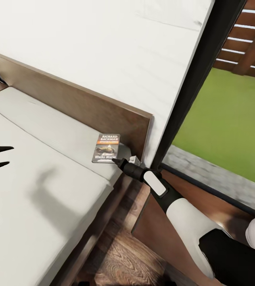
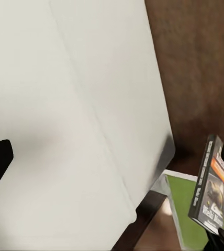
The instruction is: In the bedroom, move the book from the bed onto either nightstand, and place the two sandals side by side next to the bed.
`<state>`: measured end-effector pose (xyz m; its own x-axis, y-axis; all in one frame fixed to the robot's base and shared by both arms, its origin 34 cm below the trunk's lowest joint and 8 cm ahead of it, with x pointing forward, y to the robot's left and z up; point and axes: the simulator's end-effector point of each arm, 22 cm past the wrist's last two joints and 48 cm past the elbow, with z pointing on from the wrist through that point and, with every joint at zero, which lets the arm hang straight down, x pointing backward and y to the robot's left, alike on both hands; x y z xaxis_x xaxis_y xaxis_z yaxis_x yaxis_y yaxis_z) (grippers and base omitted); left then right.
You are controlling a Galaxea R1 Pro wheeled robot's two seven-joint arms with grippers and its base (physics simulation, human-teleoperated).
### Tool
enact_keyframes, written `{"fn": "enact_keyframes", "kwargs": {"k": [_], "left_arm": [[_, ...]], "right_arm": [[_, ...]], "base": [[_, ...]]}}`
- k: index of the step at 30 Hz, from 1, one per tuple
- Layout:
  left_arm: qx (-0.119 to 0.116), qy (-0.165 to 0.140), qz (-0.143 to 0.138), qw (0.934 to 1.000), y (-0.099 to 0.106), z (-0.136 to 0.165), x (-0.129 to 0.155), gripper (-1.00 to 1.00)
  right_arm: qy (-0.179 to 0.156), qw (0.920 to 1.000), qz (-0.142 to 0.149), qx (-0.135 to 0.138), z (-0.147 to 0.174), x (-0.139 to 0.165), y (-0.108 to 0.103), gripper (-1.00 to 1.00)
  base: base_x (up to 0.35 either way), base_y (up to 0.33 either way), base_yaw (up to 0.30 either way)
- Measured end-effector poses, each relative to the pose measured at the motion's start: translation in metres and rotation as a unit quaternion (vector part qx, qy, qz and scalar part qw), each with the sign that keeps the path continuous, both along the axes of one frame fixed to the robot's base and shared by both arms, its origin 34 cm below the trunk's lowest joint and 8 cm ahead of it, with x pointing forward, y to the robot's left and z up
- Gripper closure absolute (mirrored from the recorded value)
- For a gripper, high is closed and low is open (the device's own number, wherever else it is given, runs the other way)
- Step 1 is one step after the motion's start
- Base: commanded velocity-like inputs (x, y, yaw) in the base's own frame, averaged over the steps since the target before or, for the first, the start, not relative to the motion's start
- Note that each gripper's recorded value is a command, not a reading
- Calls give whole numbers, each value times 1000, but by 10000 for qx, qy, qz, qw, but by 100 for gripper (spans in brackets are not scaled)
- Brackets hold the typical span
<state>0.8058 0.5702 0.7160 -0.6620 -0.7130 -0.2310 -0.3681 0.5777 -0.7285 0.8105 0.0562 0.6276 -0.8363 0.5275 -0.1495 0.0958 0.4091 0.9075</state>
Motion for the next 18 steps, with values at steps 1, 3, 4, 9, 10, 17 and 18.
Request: {"fn": "enact_keyframes", "kwargs": {"k": [1, 3, 4, 9, 10, 17, 18], "left_arm": [[-22, -29, -25, 10000, -2, 1, 1, -100], [-61, -92, -87, 9999, -8, 3, 3, -100], [-65, -113, -101, 9999, -9, 4, 3, -100], [-58, -211, -151, 9996, -12, 8, 5, -100], [-56, -224, -154, 9996, -12, 9, 5, -100], [-41, -293, -170, 9994, -13, 13, 5, -100], [-41, -296, -170, 9994, -13, 14, 5, -100]], "right_arm": [[-2, 10000, 3, 1, 1, 0, 0, 100], [-2, 10000, 11, 4, 2, 0, 0, 100], [-3, 10000, 13, 1, 3, 0, 0, 100], [-18, 10000, 20, 1, 6, 0, 0, 100], [-23, 10000, 20, 1, 7, 0, 0, 100], [-66, 10000, 20, 2, 13, 1, 0, 100], [-71, 10000, 21, 1, 13, 2, 0, 100]], "base": [[0, 0, 0], [0, 0, 0], [0, 0, 0], [0, 0, 0], [0, 0, 0], [0, 0, 0], [0, 0, 0]]}}
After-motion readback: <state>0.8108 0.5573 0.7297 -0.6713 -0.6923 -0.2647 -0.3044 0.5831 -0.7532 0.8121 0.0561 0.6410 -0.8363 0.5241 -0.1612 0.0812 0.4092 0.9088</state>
